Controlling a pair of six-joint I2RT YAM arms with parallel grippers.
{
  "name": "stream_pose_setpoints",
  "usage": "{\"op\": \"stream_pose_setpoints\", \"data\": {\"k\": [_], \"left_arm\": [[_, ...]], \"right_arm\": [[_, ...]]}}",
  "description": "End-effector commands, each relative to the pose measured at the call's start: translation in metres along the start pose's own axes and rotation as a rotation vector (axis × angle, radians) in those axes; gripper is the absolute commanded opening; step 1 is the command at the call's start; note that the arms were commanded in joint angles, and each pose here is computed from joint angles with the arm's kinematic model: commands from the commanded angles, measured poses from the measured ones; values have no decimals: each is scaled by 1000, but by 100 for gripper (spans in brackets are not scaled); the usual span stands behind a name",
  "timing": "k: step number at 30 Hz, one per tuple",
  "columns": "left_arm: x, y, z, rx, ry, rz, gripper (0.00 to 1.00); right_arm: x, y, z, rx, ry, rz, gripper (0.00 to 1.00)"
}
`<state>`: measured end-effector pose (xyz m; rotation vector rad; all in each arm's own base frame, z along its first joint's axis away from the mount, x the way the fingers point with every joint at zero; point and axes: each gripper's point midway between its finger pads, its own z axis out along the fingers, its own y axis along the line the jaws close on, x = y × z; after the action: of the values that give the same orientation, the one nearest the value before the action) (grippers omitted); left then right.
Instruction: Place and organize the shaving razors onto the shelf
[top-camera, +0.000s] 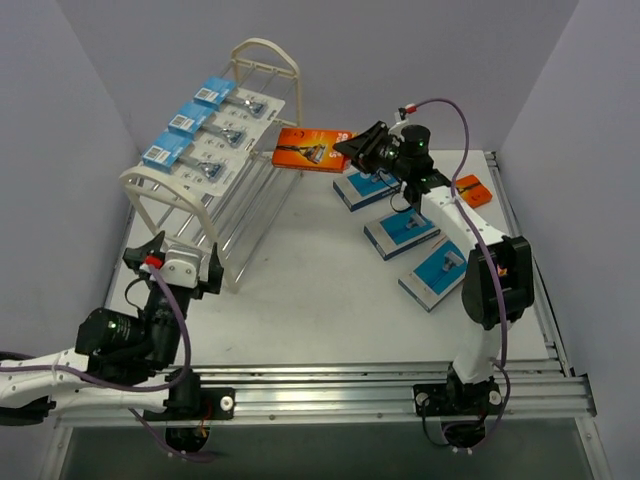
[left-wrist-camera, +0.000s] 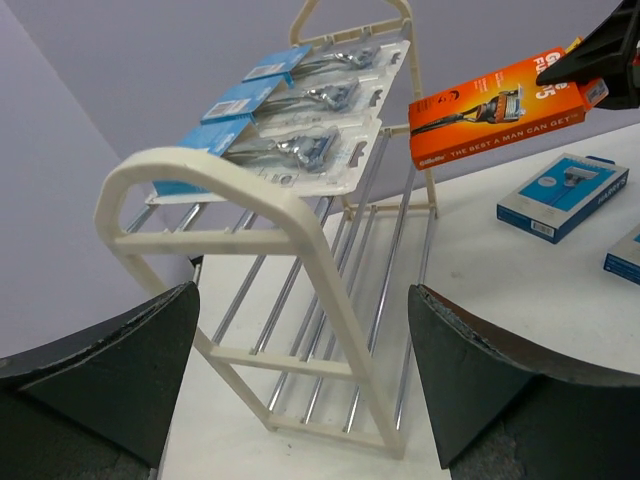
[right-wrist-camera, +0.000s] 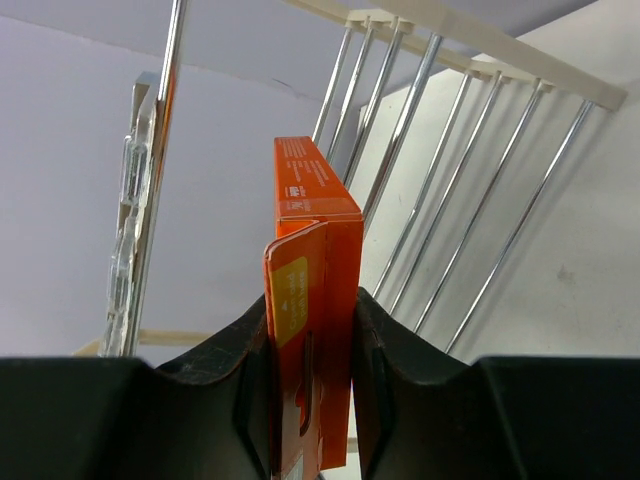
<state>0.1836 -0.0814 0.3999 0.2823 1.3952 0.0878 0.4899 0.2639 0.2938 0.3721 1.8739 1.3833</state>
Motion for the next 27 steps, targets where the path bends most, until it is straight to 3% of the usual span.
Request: {"op": "stream_pose_setpoints", "data": {"k": [1, 14, 21, 27], "left_arm": [[-15, -34, 13, 80, -5, 56, 94], [-35, -35, 61, 66, 18, -48, 94], [-14, -17, 78, 30, 105, -100, 94], [-9, -1, 79, -28, 92, -150, 94]], "right_arm": [[-17, 45, 10, -148, -33, -32, 0], [-8, 50, 66, -210, -10, -11, 0], [1, 54, 93, -236, -22, -7, 0], [13, 52, 120, -265, -41, 36, 0]]}}
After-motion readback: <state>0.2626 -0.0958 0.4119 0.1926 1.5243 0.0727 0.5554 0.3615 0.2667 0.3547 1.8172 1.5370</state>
